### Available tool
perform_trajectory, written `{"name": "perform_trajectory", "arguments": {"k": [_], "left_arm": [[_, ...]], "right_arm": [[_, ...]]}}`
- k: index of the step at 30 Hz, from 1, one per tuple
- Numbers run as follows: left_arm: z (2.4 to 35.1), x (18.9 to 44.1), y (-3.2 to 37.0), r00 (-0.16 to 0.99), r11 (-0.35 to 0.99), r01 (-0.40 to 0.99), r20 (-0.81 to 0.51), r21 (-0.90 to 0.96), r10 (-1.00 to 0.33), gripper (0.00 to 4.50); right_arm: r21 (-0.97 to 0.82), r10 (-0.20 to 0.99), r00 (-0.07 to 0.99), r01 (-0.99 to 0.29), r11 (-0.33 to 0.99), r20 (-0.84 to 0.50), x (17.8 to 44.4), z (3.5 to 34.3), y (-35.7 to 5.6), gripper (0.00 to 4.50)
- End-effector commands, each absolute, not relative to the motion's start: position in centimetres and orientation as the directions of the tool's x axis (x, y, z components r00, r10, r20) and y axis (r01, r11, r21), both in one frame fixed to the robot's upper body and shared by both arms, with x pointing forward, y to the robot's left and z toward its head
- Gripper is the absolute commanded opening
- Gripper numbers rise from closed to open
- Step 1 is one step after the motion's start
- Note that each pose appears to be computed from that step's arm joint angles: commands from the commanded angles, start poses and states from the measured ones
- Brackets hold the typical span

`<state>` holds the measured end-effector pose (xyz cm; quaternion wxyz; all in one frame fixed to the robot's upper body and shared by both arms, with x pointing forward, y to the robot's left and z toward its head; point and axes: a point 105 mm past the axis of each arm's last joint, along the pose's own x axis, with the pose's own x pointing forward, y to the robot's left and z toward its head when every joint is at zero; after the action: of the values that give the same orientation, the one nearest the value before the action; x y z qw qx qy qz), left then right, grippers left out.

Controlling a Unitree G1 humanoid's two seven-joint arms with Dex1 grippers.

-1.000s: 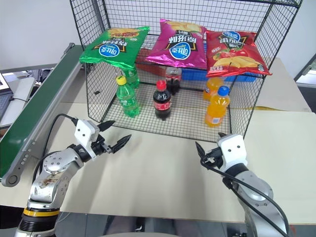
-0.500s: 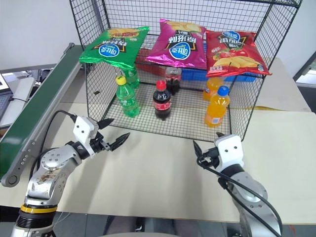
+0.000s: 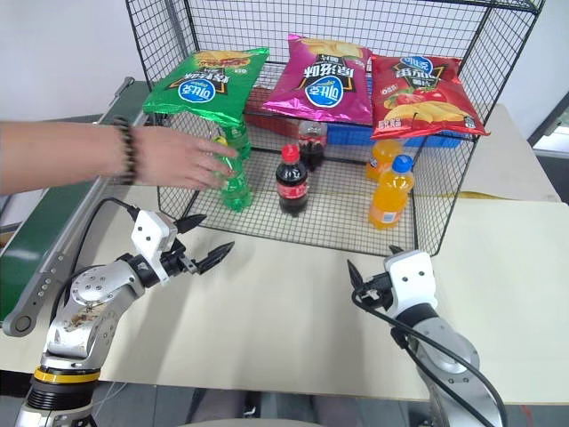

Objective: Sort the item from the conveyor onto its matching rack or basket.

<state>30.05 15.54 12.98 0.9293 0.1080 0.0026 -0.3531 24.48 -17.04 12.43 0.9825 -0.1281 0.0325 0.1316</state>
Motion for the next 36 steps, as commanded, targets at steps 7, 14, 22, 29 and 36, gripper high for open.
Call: {"name": "perform_trajectory", "arguments": {"k": [7, 14, 22, 29, 36], "left_arm": [[13.4, 29.6, 15.2, 0.744, 0.72, 0.66, -0.051, 0.213, -0.666, 4.5], [13.1, 29.2, 15.3, 0.746, 0.725, 0.66, -0.059, 0.197, -0.663, 4.5], [13.1, 29.3, 15.7, 0.771, 0.751, 0.632, -0.057, 0.19, -0.635, 4.5], [12.9, 29.5, 16.1, 0.791, 0.767, 0.608, -0.072, 0.204, -0.608, 4.5], [12.9, 29.7, 16.4, 0.801, 0.778, 0.595, -0.072, 0.204, -0.594, 4.5]], "right_arm": [[-0.282, 0.269, 0.963, -0.266, 0.922, -0.029, 24.2, 14.1, -17.1, 4.46], [-0.285, 0.281, 0.959, -0.278, 0.917, -0.033, 24.3, 14.0, -17.1, 4.46], [-0.286, 0.295, 0.955, -0.291, 0.913, -0.029, 24.6, 14.4, -16.9, 4.46], [-0.288, 0.304, 0.952, -0.298, 0.91, -0.024, 24.9, 14.7, -16.7, 4.46], [-0.288, 0.307, 0.952, -0.299, 0.91, -0.019, 25.0, 15.0, -16.7, 4.46]]}}
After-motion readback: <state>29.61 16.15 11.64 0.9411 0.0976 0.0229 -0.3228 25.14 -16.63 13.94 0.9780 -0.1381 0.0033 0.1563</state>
